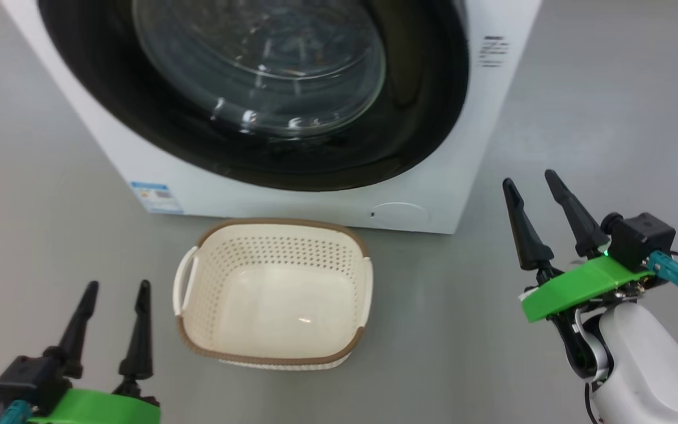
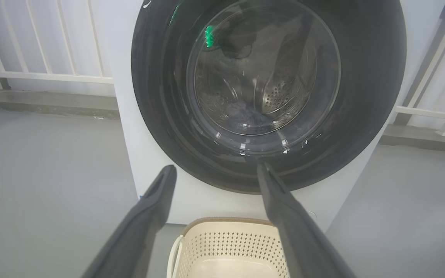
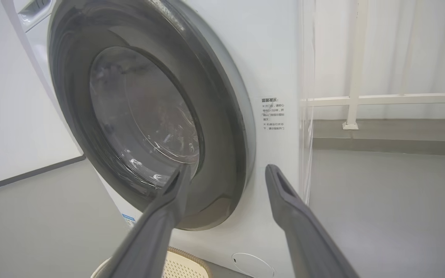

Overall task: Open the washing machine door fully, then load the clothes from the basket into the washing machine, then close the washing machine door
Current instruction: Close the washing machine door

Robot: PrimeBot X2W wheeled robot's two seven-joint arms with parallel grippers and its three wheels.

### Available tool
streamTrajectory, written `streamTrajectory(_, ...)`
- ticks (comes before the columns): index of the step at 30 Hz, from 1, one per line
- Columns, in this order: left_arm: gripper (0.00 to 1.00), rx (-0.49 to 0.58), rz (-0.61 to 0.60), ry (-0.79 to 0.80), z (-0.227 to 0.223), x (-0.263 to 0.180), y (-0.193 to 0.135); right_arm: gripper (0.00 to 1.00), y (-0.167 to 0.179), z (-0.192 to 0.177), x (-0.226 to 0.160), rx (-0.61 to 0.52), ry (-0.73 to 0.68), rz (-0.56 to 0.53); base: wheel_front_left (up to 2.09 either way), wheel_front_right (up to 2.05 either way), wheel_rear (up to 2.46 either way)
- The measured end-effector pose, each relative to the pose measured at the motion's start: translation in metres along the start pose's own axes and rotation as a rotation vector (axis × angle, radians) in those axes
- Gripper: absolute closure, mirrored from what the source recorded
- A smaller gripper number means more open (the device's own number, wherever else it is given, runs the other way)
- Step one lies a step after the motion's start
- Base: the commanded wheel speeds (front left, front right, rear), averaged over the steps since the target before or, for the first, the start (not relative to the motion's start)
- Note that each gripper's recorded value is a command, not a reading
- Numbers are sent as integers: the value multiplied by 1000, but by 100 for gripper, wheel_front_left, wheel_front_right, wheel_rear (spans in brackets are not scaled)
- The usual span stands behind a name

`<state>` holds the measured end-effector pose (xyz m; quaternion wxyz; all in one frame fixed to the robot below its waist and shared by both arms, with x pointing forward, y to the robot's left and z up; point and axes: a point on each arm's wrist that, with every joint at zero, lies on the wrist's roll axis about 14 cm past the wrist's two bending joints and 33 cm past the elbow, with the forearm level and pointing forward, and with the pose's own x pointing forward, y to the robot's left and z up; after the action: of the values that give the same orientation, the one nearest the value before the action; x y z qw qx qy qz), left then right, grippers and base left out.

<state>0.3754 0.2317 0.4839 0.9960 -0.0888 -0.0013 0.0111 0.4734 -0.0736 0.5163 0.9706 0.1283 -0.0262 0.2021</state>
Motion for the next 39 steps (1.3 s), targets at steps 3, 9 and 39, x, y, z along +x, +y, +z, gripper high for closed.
streamTrajectory(3, 0, 10, -13, -10, 3, 3, -2, 0, -9, 4, -14, -6, -5, -34, 0, 0, 0)
streamTrajectory(9, 0, 24, -39, -2, 1, 6, -9, 0, -27, 11, -47, -17, -14, -107, 0, 0, 0)
streamTrajectory(39, 0, 35, -93, 29, -11, 14, -27, 0, -83, 25, -140, -38, -43, -348, 0, 0, 0)
